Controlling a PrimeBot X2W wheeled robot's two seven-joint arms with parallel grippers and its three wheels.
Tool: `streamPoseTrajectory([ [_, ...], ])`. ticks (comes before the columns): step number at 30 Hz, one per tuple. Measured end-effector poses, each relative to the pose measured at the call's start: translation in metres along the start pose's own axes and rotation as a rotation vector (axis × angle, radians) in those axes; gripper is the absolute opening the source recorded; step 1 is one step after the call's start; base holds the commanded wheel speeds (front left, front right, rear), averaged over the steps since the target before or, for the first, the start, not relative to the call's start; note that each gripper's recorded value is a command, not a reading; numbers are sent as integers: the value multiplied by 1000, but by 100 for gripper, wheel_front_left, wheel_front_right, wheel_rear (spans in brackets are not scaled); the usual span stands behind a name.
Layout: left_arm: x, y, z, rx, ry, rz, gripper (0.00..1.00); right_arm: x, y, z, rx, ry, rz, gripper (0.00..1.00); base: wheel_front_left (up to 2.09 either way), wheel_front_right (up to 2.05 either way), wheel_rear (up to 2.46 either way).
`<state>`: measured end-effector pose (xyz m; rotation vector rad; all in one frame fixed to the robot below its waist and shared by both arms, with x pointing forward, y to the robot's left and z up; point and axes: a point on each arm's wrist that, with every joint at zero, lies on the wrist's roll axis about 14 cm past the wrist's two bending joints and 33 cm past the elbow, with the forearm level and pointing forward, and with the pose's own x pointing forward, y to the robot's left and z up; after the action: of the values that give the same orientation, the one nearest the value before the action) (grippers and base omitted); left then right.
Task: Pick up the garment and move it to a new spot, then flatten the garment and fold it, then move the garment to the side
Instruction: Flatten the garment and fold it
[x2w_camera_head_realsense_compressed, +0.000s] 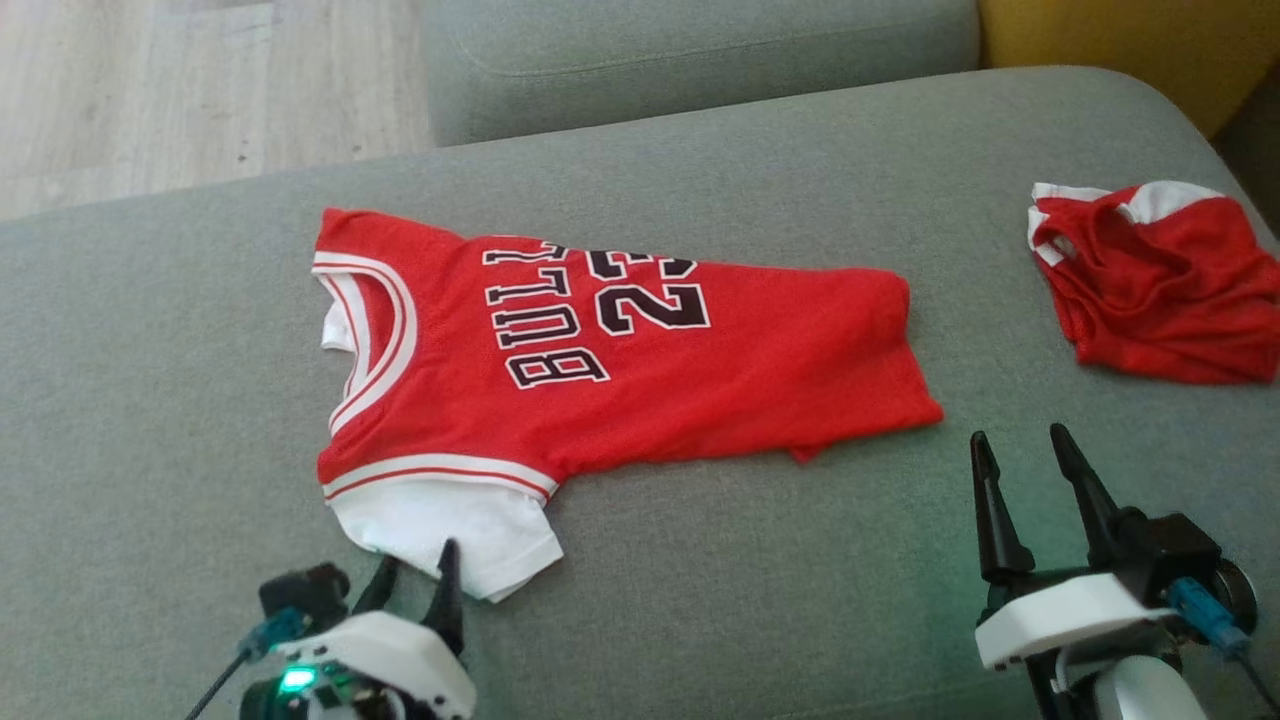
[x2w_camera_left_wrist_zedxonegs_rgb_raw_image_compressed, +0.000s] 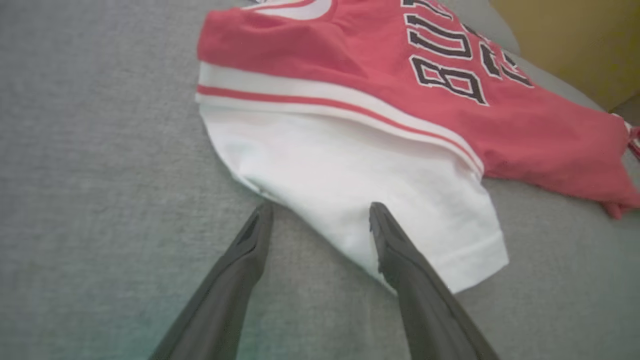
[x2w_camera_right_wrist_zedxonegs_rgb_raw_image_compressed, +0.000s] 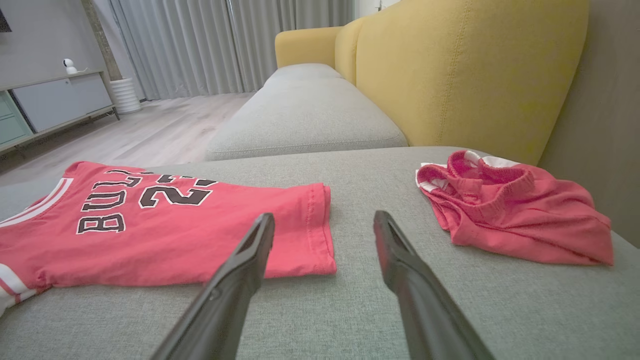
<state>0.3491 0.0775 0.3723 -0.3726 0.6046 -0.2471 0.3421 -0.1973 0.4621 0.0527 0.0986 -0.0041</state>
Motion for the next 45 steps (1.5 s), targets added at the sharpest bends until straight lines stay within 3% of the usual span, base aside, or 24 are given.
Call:
streamPoseTrajectory([
  [6, 10, -16, -2, -17, 16, -40, 100, -1, -4, -2, 0, 6, -12, 100, 0, 0, 0],
  [7, 11, -17, -3, -15, 20, -42, 49, -1, -4, -2, 0, 7, -13, 100, 0, 0, 0],
  [8, 12, -17, -3, -10, 24, -43, 14, -2, -4, -2, 0, 7, -13, 100, 0, 0, 0],
  [9, 13, -17, -3, -2, 26, -45, 0, -2, -4, -2, 0, 8, -14, 100, 0, 0, 0],
  [16, 10, -16, 5, 98, -3, -51, 0, 2, -3, -2, 0, 7, -10, 100, 0, 0, 0],
  [22, -11, 14, 33, 173, -66, 28, 0, 7, 10, 0, 22, -3, 31, 100, 0, 0, 0],
  [29, -51, 64, 21, 184, -9, 190, 0, 7, 22, -8, 36, 11, 66, 100, 0, 0, 0],
  [33, -56, 77, 23, 192, -1, 242, 0, 6, 20, -10, 37, 17, 60, 100, 0, 0, 0],
  [34, -55, 77, 25, 190, -6, 247, 21, 5, 19, -11, 37, 17, 56, 100, 0, 0, 0],
  [36, -53, 78, 27, 192, -15, 261, 100, 4, 16, -11, 38, 17, 46, 100, 0, 0, 0],
  [42, -52, 75, 47, 285, -124, 293, 100, 0, 8, -11, 39, 14, 22, 100, 0, 0, 0],
  [45, -50, 58, 52, 291, -154, 247, 100, 0, 7, -9, 38, 8, 20, 100, 0, 0, 0],
])
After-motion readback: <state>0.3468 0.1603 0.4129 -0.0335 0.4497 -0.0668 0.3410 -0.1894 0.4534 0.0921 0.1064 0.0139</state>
